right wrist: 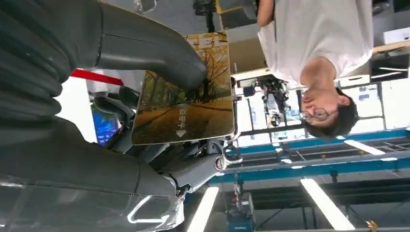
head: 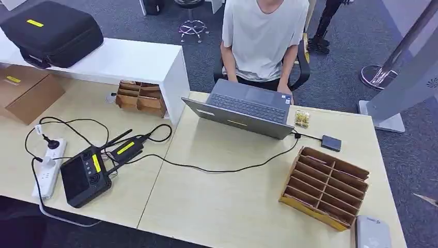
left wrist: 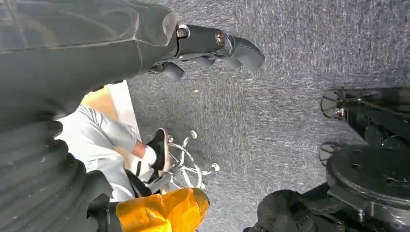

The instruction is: Pass the card to the sensor for recognition and then transmit it.

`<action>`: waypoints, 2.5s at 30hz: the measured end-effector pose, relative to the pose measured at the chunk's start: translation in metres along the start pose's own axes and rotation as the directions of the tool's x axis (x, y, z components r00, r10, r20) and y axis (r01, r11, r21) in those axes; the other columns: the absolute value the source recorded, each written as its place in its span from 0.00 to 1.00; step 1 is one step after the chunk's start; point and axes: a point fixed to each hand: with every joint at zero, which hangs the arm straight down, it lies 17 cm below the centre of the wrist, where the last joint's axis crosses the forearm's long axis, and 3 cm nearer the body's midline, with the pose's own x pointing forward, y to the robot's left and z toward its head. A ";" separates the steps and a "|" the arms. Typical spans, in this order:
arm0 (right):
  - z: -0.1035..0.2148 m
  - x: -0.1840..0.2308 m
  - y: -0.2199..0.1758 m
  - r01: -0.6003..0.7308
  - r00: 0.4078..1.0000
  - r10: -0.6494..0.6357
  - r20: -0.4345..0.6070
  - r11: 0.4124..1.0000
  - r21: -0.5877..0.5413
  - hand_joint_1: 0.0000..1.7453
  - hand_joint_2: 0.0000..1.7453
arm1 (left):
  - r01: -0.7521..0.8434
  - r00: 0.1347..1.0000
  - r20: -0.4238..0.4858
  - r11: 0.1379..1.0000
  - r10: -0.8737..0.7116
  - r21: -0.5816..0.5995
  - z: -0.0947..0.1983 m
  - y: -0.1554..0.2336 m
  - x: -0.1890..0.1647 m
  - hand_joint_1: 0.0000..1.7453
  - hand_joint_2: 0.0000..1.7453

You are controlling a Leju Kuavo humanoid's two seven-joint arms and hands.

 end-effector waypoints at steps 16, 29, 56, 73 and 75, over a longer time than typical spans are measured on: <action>0.004 0.000 -0.004 -0.007 1.000 0.007 -0.015 1.000 -0.002 1.00 1.00 | 0.018 1.000 0.010 1.000 -0.018 0.020 -0.001 0.003 0.007 0.00 1.00; 0.028 -0.007 0.086 -0.014 0.991 0.031 -0.127 0.991 0.130 1.00 1.00 | 0.088 0.996 -0.016 0.996 -0.089 -0.028 -0.001 -0.005 0.002 0.00 1.00; 0.076 -0.058 0.193 0.094 0.947 0.009 -0.320 0.947 0.306 1.00 1.00 | 0.128 0.992 -0.021 0.992 -0.128 -0.024 0.000 0.001 0.002 0.00 1.00; 0.093 -0.075 0.218 0.161 0.922 -0.010 -0.388 0.919 0.359 1.00 1.00 | 0.101 0.995 -0.012 0.995 -0.102 -0.008 0.000 0.004 0.005 0.00 1.00; 0.094 -0.075 0.220 0.166 0.920 -0.012 -0.392 0.918 0.361 1.00 1.00 | 0.102 0.995 -0.012 0.995 -0.102 -0.008 0.000 0.004 0.005 0.00 1.00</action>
